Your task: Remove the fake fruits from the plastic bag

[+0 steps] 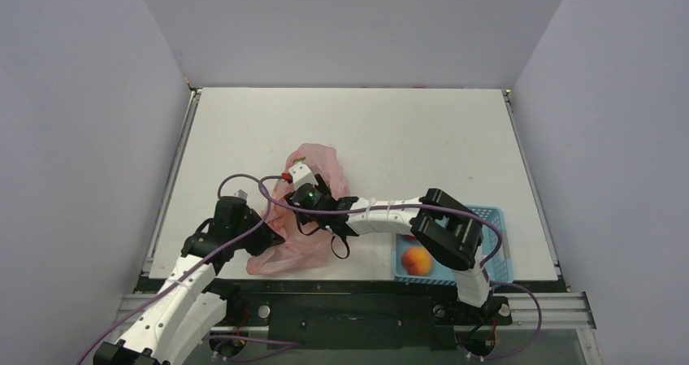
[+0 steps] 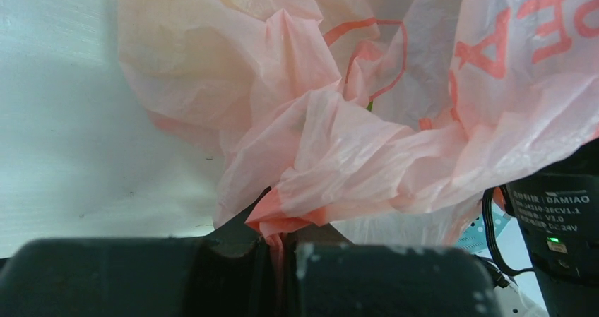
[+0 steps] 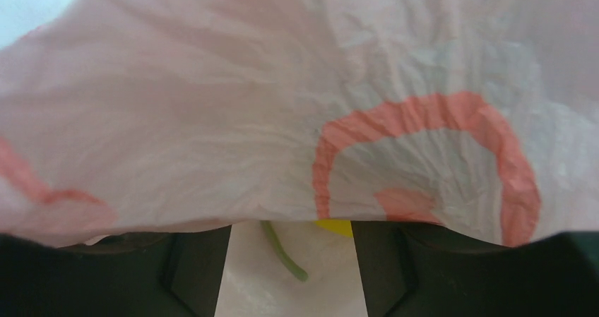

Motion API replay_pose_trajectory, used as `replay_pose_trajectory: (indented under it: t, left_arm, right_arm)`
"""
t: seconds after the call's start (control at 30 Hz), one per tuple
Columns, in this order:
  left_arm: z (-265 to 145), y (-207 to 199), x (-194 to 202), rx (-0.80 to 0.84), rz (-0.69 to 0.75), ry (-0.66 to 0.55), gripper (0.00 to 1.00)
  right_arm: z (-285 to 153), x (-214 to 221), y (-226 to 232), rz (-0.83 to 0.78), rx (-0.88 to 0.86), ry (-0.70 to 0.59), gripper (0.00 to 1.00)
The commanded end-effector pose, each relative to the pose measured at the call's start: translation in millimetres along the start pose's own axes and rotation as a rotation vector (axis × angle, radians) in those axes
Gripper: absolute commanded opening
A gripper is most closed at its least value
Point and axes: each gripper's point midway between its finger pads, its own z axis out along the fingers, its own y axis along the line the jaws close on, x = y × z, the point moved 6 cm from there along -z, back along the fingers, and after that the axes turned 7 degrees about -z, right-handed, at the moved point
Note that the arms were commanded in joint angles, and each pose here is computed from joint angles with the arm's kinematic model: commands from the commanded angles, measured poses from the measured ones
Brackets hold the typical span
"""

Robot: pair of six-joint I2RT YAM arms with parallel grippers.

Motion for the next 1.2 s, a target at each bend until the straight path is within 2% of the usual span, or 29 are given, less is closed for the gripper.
replay_pose_trajectory:
  t: [0.0, 0.13, 0.37, 0.53, 0.63, 0.77, 0.93, 1.0, 1.03, 1.17]
  left_arm:
    - [0.7, -7.3, -0.1, 0.049, 0.030, 0.005, 0.00]
    - [0.7, -4.7, 0.7, 0.039, 0.037, 0.007, 0.00]
    - [2.5, 3.3, 2.4, 0.017, 0.042, 0.003, 0.00]
    - [4.8, 6.1, 2.6, 0.006, 0.042, 0.004, 0.00]
    - [5.7, 6.5, 2.4, 0.000, 0.043, 0.006, 0.00]
    - [6.9, 6.8, 2.3, -0.006, 0.042, 0.010, 0.00]
    - [7.2, 8.1, 2.7, -0.011, 0.036, 0.009, 0.00]
    - [7.4, 8.8, 3.1, -0.012, 0.033, 0.010, 0.00]
    - [7.4, 9.5, 3.4, -0.015, 0.032, 0.011, 0.00]
    - [6.9, 9.3, 2.2, -0.021, 0.032, 0.003, 0.00]
  right_arm:
    - [9.5, -21.1, -4.0, -0.056, 0.045, -0.044, 0.58]
    - [17.5, -17.6, -5.4, -0.105, 0.072, -0.025, 0.63]
    - [29.0, 11.3, -6.4, -0.199, 0.096, 0.063, 0.62]
    - [31.3, 20.9, -7.3, -0.264, 0.134, 0.092, 0.59]
    - [31.7, 21.8, -4.7, -0.298, 0.134, 0.095, 0.51]
    - [31.8, 22.3, 2.2, -0.378, 0.151, 0.105, 0.52]
    - [29.8, 20.9, 9.0, -0.403, 0.154, 0.094, 0.52]
    - [28.5, 20.3, 10.5, -0.415, 0.164, 0.088, 0.47]
    - [27.7, 20.7, 11.5, -0.419, 0.168, 0.089, 0.41]
    - [9.5, 8.7, 20.3, -0.437, 0.140, 0.031, 0.33]
